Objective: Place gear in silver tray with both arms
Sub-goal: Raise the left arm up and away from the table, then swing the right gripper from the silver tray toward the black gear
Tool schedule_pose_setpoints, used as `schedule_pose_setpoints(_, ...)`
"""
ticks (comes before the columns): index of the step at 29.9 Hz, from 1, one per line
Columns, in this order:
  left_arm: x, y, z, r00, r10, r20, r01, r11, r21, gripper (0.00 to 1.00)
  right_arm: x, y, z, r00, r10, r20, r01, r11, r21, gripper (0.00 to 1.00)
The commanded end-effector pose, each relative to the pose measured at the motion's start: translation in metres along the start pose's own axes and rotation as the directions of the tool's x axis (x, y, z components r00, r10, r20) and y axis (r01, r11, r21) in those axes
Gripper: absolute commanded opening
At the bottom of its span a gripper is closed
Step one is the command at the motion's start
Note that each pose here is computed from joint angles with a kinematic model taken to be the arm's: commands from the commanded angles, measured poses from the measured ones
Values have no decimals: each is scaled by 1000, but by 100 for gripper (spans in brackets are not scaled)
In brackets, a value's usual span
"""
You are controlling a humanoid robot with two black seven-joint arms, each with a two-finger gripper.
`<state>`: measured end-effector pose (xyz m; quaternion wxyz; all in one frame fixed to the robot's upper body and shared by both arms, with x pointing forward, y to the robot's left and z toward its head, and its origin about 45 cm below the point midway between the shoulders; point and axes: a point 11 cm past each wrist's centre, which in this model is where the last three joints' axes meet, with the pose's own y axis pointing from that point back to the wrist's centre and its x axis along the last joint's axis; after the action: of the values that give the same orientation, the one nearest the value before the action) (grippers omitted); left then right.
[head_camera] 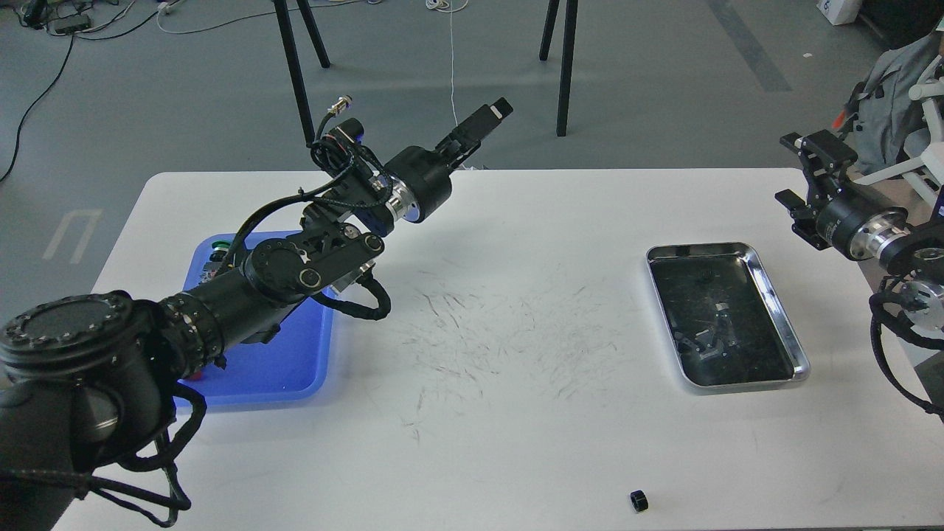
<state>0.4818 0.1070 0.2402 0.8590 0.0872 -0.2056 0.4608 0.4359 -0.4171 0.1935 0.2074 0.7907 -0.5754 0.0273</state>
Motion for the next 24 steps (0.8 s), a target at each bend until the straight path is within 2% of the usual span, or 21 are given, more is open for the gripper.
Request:
schedule_pose_setpoints(1, 29, 1, 5, 996, 73, -46, -73, 997, 0, 99, -37, -7, -7, 982, -154, -109, 155, 988, -1, 98)
schedule_pose_setpoints(4, 37, 2, 5, 995, 86, -44, -86, 996, 1, 99, -61, -11, -20, 952, -247, -182, 252, 968, 9, 98)
schedule_pose_setpoints(11, 47, 2, 9, 990, 135, -49, -136, 991, -7, 99, -81, -14, -22, 926, -314, -210, 321, 947, -1, 98)
schedule_pose_setpoints(18, 48, 2, 8, 989, 139, -47, -139, 990, -6, 99, -126, -10, -29, 845, -449, -290, 469, 883, 2, 98)
schedule_pose_setpoints(24, 53, 3, 8, 988, 151, -44, -152, 988, -4, 99, -136, -6, -28, 788, -498, -361, 523, 852, -32, 98)
